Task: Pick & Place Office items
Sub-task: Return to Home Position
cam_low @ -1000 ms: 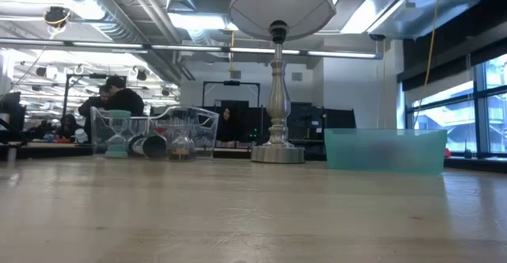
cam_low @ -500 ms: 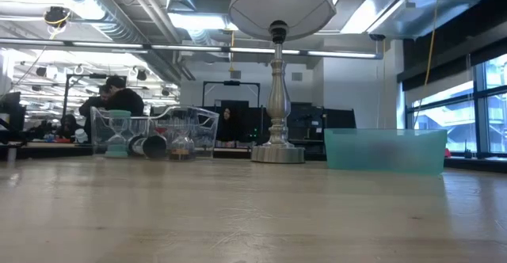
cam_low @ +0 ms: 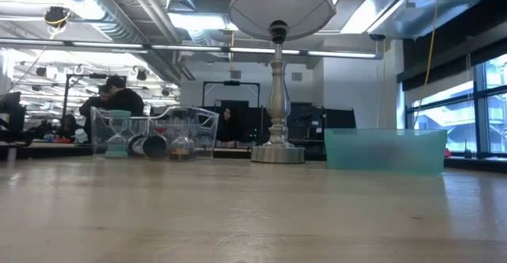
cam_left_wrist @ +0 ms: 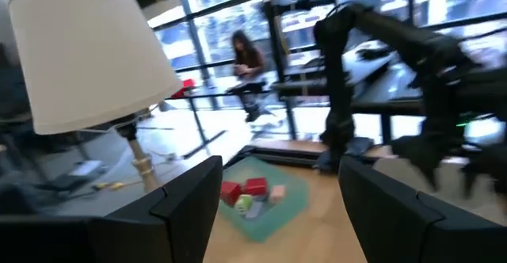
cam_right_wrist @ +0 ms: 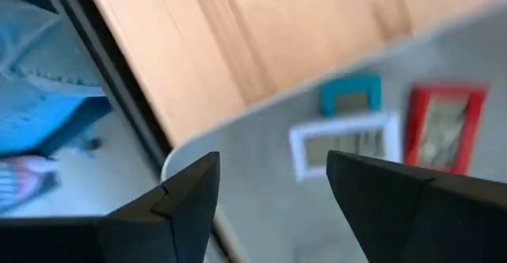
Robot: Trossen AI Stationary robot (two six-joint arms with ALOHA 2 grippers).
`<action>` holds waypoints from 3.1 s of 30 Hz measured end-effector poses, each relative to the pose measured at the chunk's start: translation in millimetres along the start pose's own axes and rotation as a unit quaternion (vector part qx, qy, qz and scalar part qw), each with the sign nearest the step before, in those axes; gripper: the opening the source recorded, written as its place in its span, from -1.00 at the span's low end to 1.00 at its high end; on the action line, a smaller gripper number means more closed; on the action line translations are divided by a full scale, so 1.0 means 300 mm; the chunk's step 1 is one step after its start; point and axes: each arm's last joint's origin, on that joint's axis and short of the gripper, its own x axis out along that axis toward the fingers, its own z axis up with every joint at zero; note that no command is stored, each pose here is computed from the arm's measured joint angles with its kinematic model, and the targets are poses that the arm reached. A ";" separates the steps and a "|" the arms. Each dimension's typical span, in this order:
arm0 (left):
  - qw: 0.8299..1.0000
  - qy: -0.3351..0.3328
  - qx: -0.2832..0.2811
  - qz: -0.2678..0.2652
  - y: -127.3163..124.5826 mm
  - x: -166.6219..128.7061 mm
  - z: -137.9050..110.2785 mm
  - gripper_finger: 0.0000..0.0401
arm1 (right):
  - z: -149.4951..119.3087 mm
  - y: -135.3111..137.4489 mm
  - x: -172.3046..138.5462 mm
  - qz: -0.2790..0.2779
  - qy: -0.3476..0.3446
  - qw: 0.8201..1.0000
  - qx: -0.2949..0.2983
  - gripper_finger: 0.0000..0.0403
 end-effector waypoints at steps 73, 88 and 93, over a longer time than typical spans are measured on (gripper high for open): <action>0.882 -0.121 -0.249 -0.383 0.715 0.132 -0.485 0.25 | 0.165 -0.727 -0.075 0.180 -0.543 0.807 -0.147 0.18; 0.874 -0.190 -0.277 -0.351 0.766 0.084 -0.674 0.25 | 0.155 -0.747 -0.015 0.192 -0.561 0.793 -0.139 0.18; 0.904 -0.178 -0.252 -0.296 0.767 0.095 -0.684 0.25 | 0.161 -0.754 0.030 0.165 -0.568 0.797 -0.125 0.18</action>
